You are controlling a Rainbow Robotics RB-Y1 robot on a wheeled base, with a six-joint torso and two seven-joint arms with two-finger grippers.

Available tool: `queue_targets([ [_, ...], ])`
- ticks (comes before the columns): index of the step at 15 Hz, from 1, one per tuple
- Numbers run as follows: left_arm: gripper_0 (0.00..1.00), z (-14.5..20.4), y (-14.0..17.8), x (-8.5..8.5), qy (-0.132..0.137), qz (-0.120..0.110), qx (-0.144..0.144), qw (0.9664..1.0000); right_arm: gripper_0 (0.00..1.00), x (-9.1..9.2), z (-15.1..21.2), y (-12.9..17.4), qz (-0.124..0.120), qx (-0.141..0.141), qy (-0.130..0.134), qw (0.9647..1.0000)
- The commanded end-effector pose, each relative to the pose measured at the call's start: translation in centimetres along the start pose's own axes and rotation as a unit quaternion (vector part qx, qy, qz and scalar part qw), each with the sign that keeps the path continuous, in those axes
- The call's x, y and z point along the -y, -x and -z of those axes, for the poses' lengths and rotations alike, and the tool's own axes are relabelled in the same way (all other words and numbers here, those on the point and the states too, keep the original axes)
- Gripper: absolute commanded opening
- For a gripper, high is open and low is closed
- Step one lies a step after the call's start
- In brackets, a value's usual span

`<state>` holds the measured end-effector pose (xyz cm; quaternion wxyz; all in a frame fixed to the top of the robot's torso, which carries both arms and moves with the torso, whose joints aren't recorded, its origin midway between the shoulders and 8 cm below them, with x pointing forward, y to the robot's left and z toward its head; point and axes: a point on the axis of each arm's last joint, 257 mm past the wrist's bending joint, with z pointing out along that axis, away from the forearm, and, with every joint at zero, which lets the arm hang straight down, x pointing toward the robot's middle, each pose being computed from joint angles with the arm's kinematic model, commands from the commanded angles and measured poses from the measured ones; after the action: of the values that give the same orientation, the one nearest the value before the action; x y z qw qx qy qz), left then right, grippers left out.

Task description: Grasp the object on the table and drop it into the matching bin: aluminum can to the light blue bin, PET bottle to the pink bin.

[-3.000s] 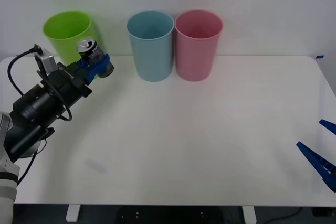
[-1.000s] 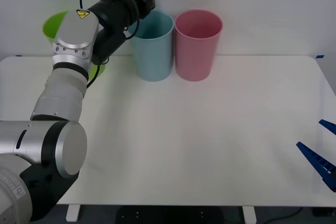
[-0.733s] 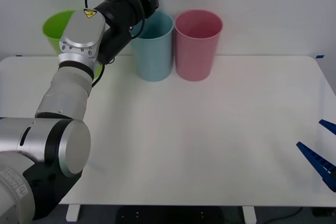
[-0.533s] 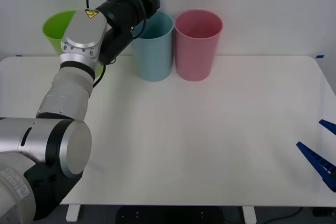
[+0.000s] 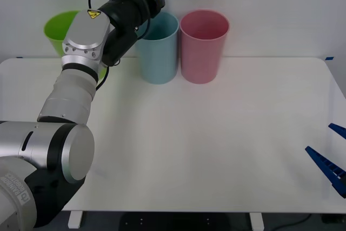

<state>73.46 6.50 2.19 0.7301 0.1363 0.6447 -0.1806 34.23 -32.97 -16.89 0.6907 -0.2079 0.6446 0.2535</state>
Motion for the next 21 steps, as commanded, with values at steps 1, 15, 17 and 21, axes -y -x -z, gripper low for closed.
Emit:
queue_targets([
  [1, 1.0, 0.0, 0.1, 0.0, -0.001, 0.006, 0.003, 1.0, 1.0, 0.0, 0.0, 0.0, 0.0, 0.0, 0.0, 1.0],
  [15, 1.0, 3.7, -0.3, -0.8, -0.043, 0.057, 0.035, 0.9969, 1.0, 0.0, 0.0, 0.0, 0.0, 0.0, 0.0, 1.0],
  [17, 1.0, 5.2, -0.7, -1.3, -0.044, 0.06, 0.045, 0.9963, 1.0, 0.0, 0.0, 0.0, 0.0, 0.0, 0.0, 1.0],
  [21, 1.0, 9.0, -1.3, -2.2, -0.051, 0.057, 0.061, 0.9953, 1.0, 0.0, 0.0, 0.0, 0.0, 0.0, 0.0, 1.0],
])
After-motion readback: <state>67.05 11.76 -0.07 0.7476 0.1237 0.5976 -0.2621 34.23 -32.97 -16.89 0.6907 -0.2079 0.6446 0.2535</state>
